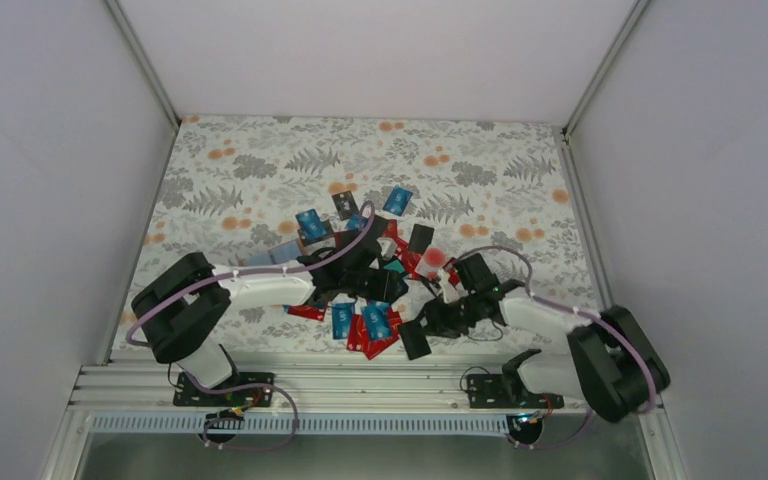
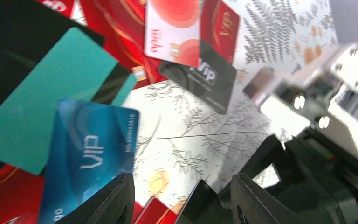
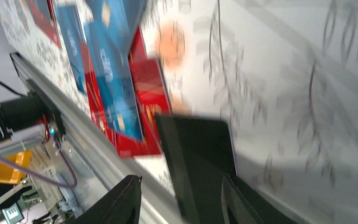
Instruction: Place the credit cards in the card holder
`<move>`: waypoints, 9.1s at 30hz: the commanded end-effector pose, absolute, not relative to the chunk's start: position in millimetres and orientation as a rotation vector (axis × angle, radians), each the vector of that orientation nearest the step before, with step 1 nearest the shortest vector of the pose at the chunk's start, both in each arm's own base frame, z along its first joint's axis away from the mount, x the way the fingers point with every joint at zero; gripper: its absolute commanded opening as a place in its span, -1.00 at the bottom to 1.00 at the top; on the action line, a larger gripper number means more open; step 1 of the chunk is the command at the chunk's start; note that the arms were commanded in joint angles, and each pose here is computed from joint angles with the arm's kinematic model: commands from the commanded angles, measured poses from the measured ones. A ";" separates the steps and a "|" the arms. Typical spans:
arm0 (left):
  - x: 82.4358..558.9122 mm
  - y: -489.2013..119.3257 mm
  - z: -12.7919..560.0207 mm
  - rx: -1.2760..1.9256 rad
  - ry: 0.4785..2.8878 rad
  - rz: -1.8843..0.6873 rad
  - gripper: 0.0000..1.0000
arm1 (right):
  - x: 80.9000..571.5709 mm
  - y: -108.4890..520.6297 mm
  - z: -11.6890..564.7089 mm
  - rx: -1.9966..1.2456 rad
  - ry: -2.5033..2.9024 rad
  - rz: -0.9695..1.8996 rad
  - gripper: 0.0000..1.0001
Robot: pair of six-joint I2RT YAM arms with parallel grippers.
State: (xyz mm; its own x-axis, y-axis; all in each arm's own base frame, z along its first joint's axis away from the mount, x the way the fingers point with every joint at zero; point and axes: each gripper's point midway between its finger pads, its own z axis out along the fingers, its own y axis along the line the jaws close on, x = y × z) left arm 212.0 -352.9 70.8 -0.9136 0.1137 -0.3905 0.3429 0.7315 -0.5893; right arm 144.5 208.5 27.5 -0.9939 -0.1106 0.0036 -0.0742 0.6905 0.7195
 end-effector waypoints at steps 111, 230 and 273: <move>138.7 -401.0 12.3 0.926 2.733 -0.988 -0.08 | 79.3 191.6 14.7 -0.197 -2.700 -1.179 0.18; 121.0 -373.3 -4.6 0.826 2.833 -0.962 -0.09 | 65.4 191.0 -6.9 -0.229 -2.630 -1.304 0.08; 234.3 -279.3 184.7 0.389 2.434 -0.839 0.08 | 182.9 237.8 135.7 0.193 -2.882 -1.603 -0.92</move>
